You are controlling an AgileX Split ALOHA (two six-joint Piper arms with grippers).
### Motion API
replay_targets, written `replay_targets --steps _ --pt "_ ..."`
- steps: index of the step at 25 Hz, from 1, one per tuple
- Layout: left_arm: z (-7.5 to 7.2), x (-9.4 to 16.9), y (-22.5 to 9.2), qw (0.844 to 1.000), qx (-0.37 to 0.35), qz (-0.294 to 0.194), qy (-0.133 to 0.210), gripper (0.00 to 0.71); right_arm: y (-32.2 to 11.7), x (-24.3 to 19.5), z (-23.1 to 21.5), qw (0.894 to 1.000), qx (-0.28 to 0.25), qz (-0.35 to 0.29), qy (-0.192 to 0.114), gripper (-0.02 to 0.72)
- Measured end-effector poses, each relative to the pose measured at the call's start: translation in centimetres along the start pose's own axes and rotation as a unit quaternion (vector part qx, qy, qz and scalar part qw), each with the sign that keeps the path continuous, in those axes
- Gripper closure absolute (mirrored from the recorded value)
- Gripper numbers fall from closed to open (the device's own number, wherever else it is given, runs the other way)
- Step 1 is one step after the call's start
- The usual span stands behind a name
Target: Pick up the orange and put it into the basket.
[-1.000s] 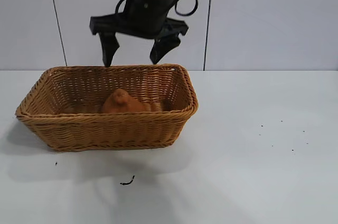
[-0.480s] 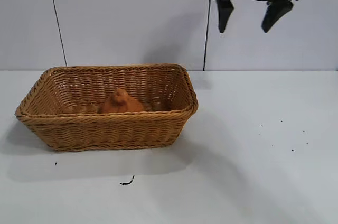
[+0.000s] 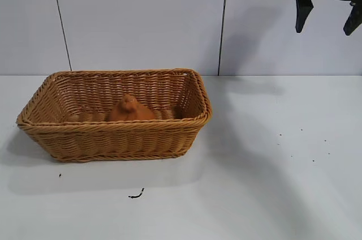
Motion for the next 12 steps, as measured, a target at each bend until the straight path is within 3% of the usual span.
replay_targets --steps 5,12 --pt "0.0 0.0 0.0 1.0 0.0 0.0 0.0 0.044 -6.8 2.8 -0.1 0.999 0.017 0.049 0.014 0.073" --pt "0.0 0.0 0.0 1.0 0.0 0.0 0.0 0.044 -17.5 8.6 -0.5 0.998 0.029 0.039 0.035 0.073"
Point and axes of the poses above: a point on each arm's last joint axis where the gripper is mounted, x pointing back along that axis away from the gripper, z along the wrist's bending axis when the last joint is at zero, y = z × x, the point moved 1 cm from there along -x, pointing out along that axis toward the gripper, and after that the axes turned 1 degree about -x, right-handed, at the moved point
